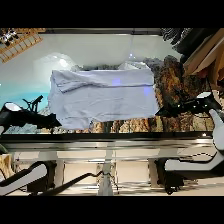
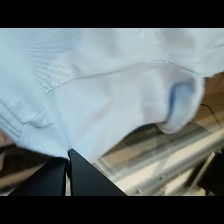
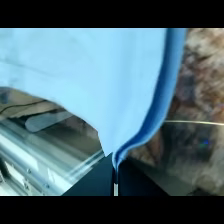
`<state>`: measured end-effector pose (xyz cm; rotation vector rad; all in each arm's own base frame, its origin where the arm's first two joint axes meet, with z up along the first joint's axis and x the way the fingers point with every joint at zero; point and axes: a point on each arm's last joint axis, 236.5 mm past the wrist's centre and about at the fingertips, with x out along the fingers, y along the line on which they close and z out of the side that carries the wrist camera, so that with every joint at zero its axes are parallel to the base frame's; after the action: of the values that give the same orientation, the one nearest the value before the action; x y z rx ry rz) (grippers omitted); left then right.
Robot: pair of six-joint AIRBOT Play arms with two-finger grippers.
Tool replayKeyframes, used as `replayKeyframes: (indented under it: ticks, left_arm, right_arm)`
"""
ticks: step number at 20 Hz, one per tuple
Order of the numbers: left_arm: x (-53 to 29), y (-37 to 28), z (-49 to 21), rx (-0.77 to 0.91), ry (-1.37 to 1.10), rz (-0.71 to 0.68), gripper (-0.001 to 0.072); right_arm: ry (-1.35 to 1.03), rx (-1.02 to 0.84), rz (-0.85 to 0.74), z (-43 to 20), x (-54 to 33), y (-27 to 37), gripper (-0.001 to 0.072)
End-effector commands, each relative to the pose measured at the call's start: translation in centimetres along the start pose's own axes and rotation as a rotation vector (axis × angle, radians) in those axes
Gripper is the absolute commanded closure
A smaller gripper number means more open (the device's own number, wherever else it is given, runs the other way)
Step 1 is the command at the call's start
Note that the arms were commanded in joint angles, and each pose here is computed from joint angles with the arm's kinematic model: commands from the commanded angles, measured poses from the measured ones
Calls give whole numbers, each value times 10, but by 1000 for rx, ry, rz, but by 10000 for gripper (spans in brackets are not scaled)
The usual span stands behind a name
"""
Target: Fold the clothes and pants, and hang the long-sleeved shirts on hangers.
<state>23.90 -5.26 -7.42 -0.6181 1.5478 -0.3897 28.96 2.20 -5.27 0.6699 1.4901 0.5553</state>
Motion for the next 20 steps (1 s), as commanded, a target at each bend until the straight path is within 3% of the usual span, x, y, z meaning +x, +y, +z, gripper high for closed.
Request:
replayKeyframes:
  ticks: [1,5,8,12,15,20]
  left_arm:
    - [-39,-18,-33,11,26,-87,706]
    - [-70,-48,-23,2,-117,-202,704]
    - [-94,-47,40,-11,-334,-201,704]
    - [-123,-48,136,-109,-576,-369,705]
    - [-101,-48,174,-141,-535,-450,705]
    - [-55,-37,236,-205,-516,-464,704]
  right_arm:
    - [14,-51,-47,-45,-20,34,696]
    - [-88,-118,-166,-69,-49,61,699]
    - [-347,-24,-250,-10,-76,52,700]
    - [-472,89,-158,64,-70,28,698]
    - [-486,71,-173,121,-50,15,698]
    - [-512,22,-192,207,-14,20,697]
